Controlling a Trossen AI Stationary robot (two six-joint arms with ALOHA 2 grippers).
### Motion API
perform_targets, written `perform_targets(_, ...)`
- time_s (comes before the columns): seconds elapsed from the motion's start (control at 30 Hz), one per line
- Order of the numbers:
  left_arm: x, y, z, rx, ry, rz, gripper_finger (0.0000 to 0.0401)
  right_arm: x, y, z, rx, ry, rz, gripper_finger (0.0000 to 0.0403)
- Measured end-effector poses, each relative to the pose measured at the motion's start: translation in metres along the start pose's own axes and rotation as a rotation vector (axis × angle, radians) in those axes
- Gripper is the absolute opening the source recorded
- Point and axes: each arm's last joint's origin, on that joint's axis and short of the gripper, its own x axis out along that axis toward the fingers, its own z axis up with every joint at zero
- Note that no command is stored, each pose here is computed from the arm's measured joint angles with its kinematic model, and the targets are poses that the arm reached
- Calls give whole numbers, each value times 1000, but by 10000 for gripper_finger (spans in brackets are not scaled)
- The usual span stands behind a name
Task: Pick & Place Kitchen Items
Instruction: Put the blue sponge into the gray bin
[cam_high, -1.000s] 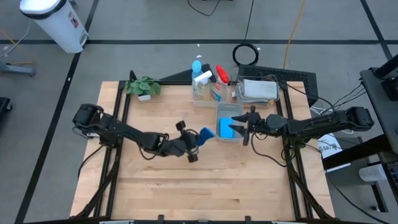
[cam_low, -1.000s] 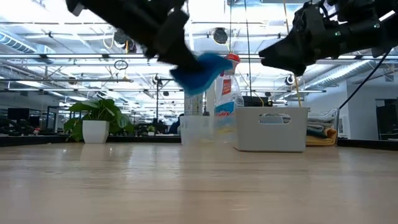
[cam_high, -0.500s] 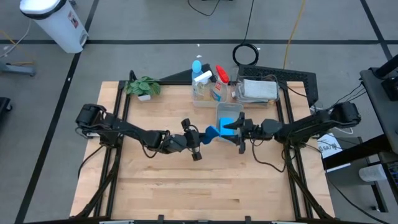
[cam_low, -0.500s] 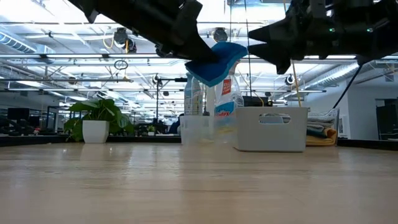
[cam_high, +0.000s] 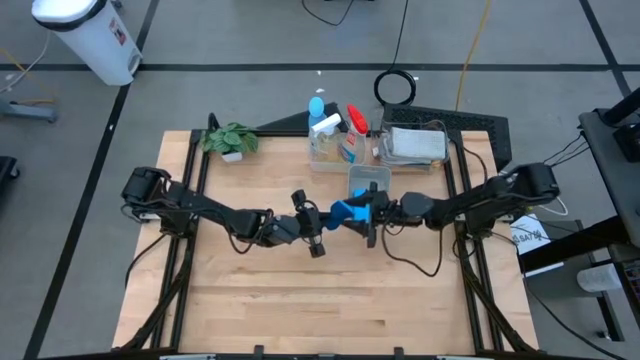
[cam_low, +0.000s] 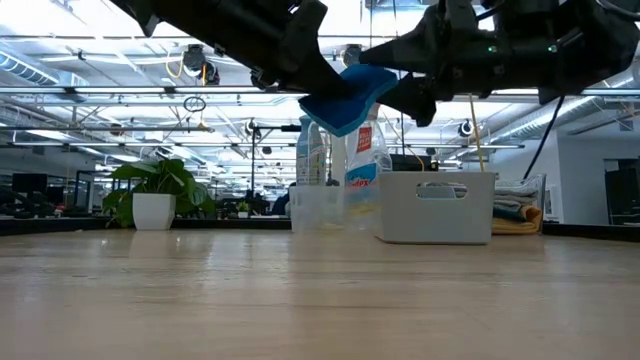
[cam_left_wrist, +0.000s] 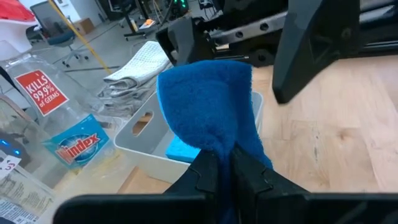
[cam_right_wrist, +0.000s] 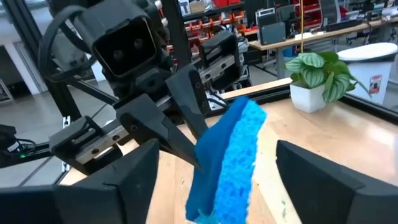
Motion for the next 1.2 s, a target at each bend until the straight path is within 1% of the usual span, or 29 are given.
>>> perform_targets(0.07, 0, 0, 0, -4, 0, 1, 15, 3, 0, -2, -1, 7, -2, 260)
perform_targets(0.17, 0, 1, 0, -20, 1, 8, 15, 4, 0, -2, -1, 6, -4, 206)
perform_targets(0.27, 0, 1, 0, -25, 0, 9, 19, 4, 0, -1, 0, 4, -5, 135)
perform_targets(0.4, 0, 1, 1, -45, -3, 9, 21, 3, 0, 2, -1, -10, -1, 29)
perform_targets(0.43, 0, 1, 1, -63, -3, 8, 22, 3, 0, 2, -12, -7, 0, 16)
perform_targets(0.47, 0, 1, 1, -89, -1, 6, 22, 3, 0, 1, -19, -3, 0, 12)
perform_targets(0.53, 0, 0, 0, -190, 7, -15, 28, 3, 0, 1, -31, 1, 0, 13)
perform_targets(0.6, 0, 0, -1, -274, 35, -106, 47, 3, -1, -1, -48, 16, 2, 7)
perform_targets(0.67, 0, -1, -2, -312, 73, -228, 80, 2, 0, -1, -64, 38, 17, 3)
perform_targets(0.77, -3, -5, -4, -356, 137, -398, 141, -2, 0, 4, -79, 46, 12, 3)
perform_targets(0.83, -7, -6, -6, -363, 198, -484, 180, -6, 0, 9, -101, 52, -17, 2)
perform_targets(0.87, -7, -7, -6, -371, 207, -513, 197, -8, -1, 12, -106, 53, -28, 2)
perform_targets(0.93, -9, -6, -6, -373, 227, -546, 227, -13, -1, 18, -111, 59, -49, 1)
perform_targets(1.07, -10, -4, -3, -381, 222, -583, 269, -26, -2, 27, -184, 103, -133, 1)
perform_targets(1.13, -10, -5, -3, -379, 230, -609, 284, -32, -6, 31, -254, 133, -196, 1)
perform_targets(1.2, -11, -6, -3, -376, 229, -625, 295, -38, -10, 34, -366, 168, -247, 1)
